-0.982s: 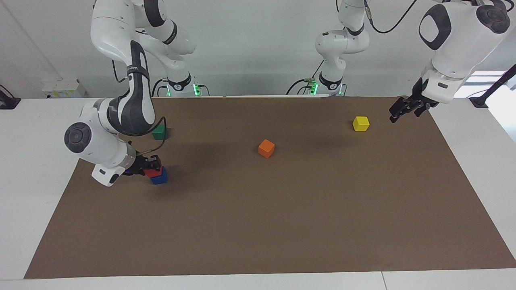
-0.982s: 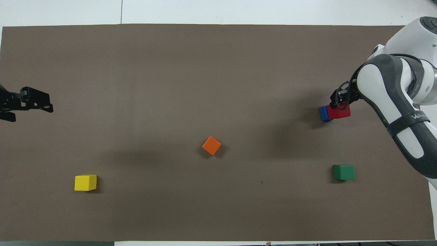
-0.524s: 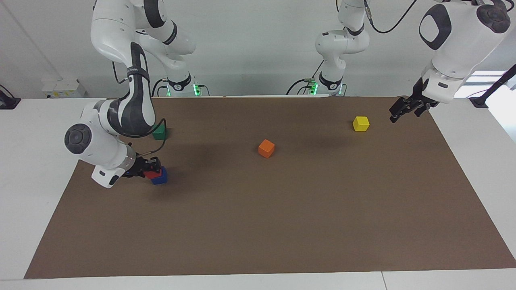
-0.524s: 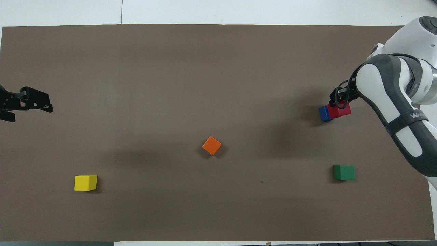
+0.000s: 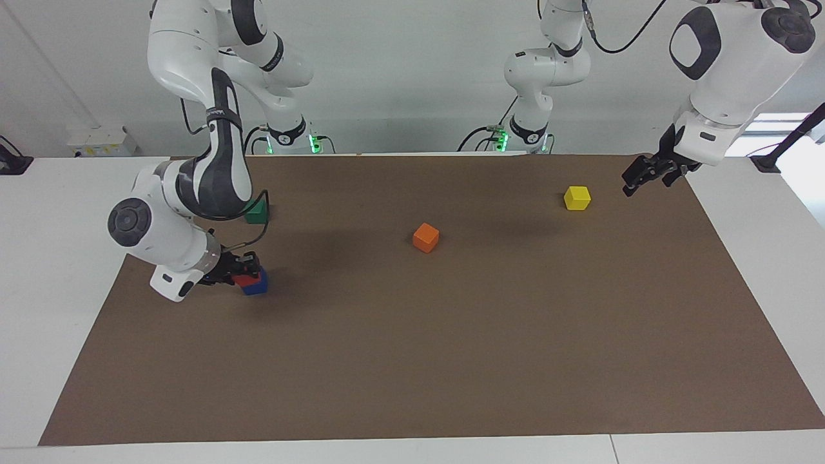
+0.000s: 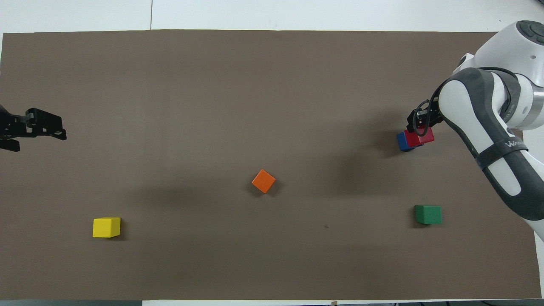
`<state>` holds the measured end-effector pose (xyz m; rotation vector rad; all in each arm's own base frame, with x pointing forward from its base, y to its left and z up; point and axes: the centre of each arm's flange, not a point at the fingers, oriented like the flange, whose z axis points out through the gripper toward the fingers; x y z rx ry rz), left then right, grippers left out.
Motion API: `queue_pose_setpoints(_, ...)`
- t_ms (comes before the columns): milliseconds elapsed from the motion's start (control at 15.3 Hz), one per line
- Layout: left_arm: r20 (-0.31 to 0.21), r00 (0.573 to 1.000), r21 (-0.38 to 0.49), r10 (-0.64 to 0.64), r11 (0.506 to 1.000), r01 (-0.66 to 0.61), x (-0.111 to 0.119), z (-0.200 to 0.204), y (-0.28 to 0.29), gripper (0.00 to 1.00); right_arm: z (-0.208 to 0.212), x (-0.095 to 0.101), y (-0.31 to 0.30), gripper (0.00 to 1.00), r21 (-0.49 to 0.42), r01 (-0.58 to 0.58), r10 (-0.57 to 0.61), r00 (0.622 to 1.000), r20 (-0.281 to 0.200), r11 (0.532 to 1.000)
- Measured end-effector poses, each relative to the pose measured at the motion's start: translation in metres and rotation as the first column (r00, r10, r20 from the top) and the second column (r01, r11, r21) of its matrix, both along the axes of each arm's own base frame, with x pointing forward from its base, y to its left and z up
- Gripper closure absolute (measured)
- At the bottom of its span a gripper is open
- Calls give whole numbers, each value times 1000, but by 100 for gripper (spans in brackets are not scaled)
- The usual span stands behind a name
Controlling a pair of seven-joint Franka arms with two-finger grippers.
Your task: Transfer red block to right arm and stack on blue block
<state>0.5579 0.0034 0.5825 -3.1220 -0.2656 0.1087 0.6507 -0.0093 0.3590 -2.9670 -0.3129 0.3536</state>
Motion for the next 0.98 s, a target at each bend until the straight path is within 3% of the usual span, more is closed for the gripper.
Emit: queue_pose_setpoints(982,0,1000,0,2,1000,-2,0,0,1,0,0,0,-4,45,-5,22,-22,1000,-2,1000)
